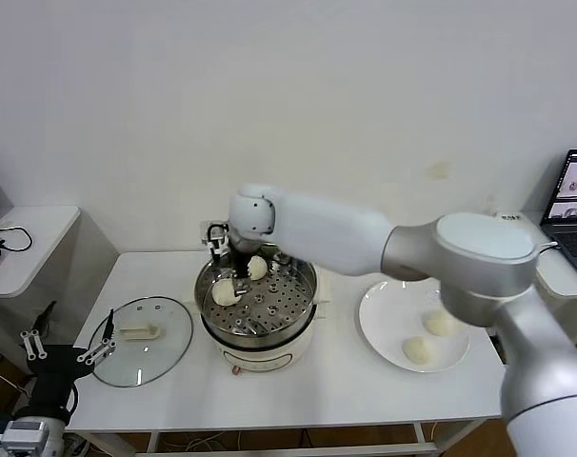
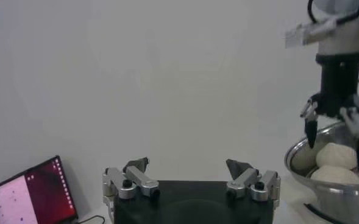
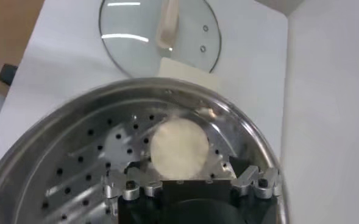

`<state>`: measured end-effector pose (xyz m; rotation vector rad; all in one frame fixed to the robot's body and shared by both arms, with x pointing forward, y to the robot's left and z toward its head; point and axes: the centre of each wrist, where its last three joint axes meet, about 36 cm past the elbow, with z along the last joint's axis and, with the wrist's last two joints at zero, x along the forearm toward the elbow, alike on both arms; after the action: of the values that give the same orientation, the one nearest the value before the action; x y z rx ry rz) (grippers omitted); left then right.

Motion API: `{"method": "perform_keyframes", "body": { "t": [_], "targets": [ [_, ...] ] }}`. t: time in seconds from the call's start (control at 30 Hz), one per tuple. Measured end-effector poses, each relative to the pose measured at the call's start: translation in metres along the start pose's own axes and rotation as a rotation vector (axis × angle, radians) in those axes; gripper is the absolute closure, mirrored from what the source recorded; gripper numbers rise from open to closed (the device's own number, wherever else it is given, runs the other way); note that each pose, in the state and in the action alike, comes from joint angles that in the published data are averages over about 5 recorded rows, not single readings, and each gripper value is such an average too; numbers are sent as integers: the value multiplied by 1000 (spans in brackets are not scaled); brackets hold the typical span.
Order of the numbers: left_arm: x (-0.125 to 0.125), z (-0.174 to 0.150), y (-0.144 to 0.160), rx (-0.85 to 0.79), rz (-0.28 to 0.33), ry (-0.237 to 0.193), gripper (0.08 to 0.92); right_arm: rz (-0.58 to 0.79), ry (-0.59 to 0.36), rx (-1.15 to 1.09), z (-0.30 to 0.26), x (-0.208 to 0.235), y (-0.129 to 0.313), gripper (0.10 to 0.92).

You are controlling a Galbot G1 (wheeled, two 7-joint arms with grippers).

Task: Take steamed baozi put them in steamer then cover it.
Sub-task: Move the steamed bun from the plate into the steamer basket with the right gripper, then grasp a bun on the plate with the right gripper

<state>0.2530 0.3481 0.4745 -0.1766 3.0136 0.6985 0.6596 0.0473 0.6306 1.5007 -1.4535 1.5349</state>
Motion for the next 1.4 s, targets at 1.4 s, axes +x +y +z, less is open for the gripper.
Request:
{"method": "perform_keyframes", "body": {
  "t": [1.4],
  "targets": [
    [19,4,-20,7,39,55,177,-103,189,-92,351,63,218,200]
  ]
}}
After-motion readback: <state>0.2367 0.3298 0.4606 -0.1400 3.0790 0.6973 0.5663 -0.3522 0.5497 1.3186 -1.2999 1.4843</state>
